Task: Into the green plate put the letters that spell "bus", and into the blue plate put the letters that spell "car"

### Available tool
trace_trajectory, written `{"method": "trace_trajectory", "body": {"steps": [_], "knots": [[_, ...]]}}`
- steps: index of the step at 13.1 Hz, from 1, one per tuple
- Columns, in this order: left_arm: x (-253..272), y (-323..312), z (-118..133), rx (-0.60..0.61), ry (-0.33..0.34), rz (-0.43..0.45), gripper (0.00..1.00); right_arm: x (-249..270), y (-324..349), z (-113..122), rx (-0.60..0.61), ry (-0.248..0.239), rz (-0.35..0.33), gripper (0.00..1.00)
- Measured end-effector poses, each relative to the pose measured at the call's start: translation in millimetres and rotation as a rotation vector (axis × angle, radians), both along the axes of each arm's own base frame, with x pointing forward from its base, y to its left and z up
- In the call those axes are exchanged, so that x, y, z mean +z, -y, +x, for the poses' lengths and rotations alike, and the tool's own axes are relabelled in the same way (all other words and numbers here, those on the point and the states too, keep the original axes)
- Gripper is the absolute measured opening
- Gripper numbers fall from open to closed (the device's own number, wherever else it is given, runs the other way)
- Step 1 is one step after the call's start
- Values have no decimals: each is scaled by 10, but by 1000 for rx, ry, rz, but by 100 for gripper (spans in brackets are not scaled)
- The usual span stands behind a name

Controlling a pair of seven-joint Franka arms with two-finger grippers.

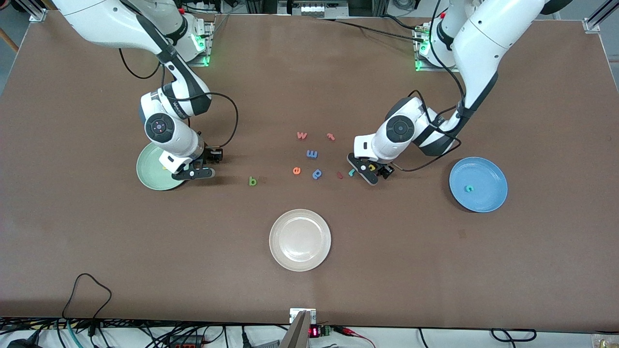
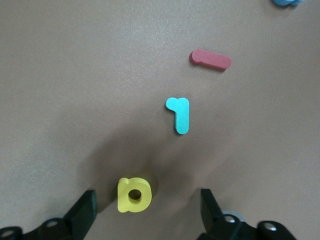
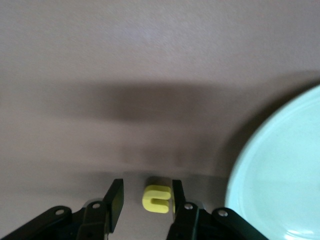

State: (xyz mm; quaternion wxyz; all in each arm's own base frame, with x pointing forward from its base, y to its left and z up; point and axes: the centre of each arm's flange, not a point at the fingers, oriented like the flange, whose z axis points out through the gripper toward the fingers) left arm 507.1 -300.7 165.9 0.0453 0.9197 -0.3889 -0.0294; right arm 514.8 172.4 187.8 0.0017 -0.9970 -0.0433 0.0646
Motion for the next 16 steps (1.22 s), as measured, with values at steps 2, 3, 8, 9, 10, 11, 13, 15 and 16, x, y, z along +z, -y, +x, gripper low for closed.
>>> {"method": "trace_trajectory", "body": {"steps": [2,3,8,9,10,11,13,15,16], "knots": [[7,-14,22,-25,19,13,60,-23,23,-18,-1,-7,-4,47],[22,8,15,-37,25,14,48,-33,23,-27,0,-10,-5,47],[84,-26,77,-43,35,32,28,-128,16,-74,14,-28,-11,47],[118,-91,136,-36,17,63,28,-149,15,-81,22,-30,-15,47],[199,-185,231,-23,-7,107,28,-148,15,-80,24,-29,-16,46],[327,-294,348,-7,-30,155,28,-145,15,-78,26,-28,-16,45],[667,-564,596,41,-67,241,28,-139,16,-77,27,-27,-17,33],[997,-930,797,76,-97,298,28,-134,17,-78,27,-28,-18,27],[1104,-1193,894,84,-106,306,28,-135,17,-78,27,-28,-18,27]]}}
